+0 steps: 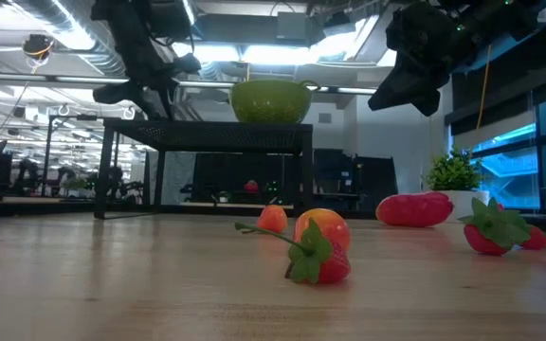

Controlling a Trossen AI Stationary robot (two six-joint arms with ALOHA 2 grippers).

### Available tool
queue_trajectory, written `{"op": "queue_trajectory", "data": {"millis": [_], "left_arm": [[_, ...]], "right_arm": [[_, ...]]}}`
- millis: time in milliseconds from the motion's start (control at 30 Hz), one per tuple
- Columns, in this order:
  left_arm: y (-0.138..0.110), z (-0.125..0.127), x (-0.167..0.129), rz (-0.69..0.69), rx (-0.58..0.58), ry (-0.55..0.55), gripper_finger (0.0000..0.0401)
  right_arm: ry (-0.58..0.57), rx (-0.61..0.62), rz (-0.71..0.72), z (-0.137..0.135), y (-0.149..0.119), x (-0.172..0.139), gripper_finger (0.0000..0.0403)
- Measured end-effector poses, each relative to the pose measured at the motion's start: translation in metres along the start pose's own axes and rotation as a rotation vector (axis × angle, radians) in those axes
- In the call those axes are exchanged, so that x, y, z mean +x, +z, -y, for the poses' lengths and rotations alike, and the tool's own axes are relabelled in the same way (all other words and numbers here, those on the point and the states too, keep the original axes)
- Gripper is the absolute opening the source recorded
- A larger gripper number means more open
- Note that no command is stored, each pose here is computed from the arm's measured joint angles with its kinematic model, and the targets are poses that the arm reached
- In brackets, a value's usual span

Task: Pick & Place Fruit
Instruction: Put the black kitchen knife on the shelf

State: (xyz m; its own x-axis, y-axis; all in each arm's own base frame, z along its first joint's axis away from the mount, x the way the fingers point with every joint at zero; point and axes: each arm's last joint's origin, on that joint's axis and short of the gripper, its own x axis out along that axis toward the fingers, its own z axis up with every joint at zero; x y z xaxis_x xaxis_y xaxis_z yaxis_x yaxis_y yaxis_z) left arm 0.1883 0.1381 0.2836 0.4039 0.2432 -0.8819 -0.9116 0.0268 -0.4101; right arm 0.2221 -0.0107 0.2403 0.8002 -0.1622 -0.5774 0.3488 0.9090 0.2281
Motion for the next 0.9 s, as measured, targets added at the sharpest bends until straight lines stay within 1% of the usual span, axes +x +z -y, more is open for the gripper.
{"op": "queue_trajectory", "data": {"millis": [167,367,500,667,800,900], "left_arm": [[-0.0008,-0.0011,0.0000,-0.008,-0.016,0.012,0.0088],[-0.0010,-0.0011,0.0000,-0.011,-0.023,0.011,0.0088],[-0.0020,-0.0006,-0.0001,-0.044,-0.024,-0.009,0.0088],[-0.0025,-0.0011,-0.0001,-0.050,-0.042,-0.005,0.0088],[-0.0023,-0.0013,0.0000,-0.043,-0.042,0.000,0.0088],[-0.0022,-0.0012,-0.0001,-0.041,-0.037,0.001,0.0088]], "right_arm": [[-0.001,0.000,0.000,0.0001,0.0000,0.0000,0.0037],[-0.001,0.000,0.000,0.0001,0.0000,0.0000,0.0024],[-0.003,0.000,0.001,0.0001,0.0001,0.0000,0.0015],[-0.003,0.000,0.001,0.0001,0.0000,0.0000,0.0008],[-0.003,-0.001,0.001,0.0001,0.0000,0.0000,0.0009],[-0.002,-0.001,0.001,0.0001,0.0000,0.0000,0.0018]]}}
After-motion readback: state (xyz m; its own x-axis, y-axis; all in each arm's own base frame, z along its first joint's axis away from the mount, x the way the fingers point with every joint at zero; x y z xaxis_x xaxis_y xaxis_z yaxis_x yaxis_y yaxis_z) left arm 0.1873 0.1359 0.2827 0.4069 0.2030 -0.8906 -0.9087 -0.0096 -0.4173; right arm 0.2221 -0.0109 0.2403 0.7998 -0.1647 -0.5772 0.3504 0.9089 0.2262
